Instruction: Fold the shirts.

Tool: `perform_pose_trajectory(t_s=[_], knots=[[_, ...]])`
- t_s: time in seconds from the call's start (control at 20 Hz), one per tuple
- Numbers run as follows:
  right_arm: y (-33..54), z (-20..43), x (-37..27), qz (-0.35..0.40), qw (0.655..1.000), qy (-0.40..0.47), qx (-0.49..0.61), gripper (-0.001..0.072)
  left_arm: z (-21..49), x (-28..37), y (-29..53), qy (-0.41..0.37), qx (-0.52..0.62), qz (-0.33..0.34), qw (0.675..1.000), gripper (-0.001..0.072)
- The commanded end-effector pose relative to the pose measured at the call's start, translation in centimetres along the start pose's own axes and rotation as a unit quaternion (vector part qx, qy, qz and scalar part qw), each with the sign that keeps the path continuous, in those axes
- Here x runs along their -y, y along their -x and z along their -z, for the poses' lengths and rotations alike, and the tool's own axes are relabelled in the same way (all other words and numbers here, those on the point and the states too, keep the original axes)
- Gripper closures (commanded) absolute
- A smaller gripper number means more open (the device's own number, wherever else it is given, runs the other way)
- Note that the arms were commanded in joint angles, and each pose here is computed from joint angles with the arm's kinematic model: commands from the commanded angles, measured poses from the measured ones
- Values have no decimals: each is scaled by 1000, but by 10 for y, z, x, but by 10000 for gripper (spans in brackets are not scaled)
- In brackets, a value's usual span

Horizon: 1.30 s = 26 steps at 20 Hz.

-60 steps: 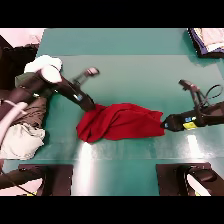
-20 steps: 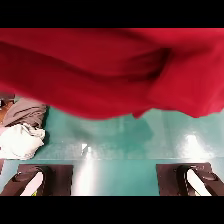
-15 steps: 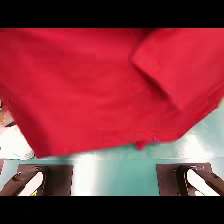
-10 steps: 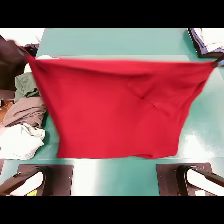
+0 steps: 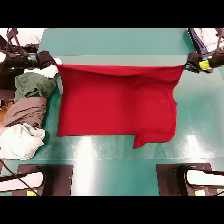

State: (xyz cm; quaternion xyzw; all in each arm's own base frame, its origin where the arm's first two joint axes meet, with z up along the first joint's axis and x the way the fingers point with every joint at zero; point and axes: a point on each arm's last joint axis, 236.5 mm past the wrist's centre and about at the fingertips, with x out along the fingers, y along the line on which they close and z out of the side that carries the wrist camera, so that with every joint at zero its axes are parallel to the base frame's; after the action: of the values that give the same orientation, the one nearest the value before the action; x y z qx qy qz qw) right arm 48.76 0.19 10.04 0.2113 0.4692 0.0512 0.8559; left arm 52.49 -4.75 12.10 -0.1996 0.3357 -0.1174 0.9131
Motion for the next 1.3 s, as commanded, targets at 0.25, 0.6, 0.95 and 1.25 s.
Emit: perform_pose_trajectory(t_s=[0.25,0.6,0.95,1.25], knots=[[-56,-32,1,54,991,101,72,701,9,-20,-49,-57,12,-28,998,681],[-63,10,36,104,987,123,-22,702,62,-33,-47,-103,-102,-40,989,681],[-83,101,63,113,980,94,-132,701,135,-60,-42,-112,-213,-62,969,681],[-87,116,41,65,985,48,-150,692,160,-64,-39,-75,-243,-66,965,678]])
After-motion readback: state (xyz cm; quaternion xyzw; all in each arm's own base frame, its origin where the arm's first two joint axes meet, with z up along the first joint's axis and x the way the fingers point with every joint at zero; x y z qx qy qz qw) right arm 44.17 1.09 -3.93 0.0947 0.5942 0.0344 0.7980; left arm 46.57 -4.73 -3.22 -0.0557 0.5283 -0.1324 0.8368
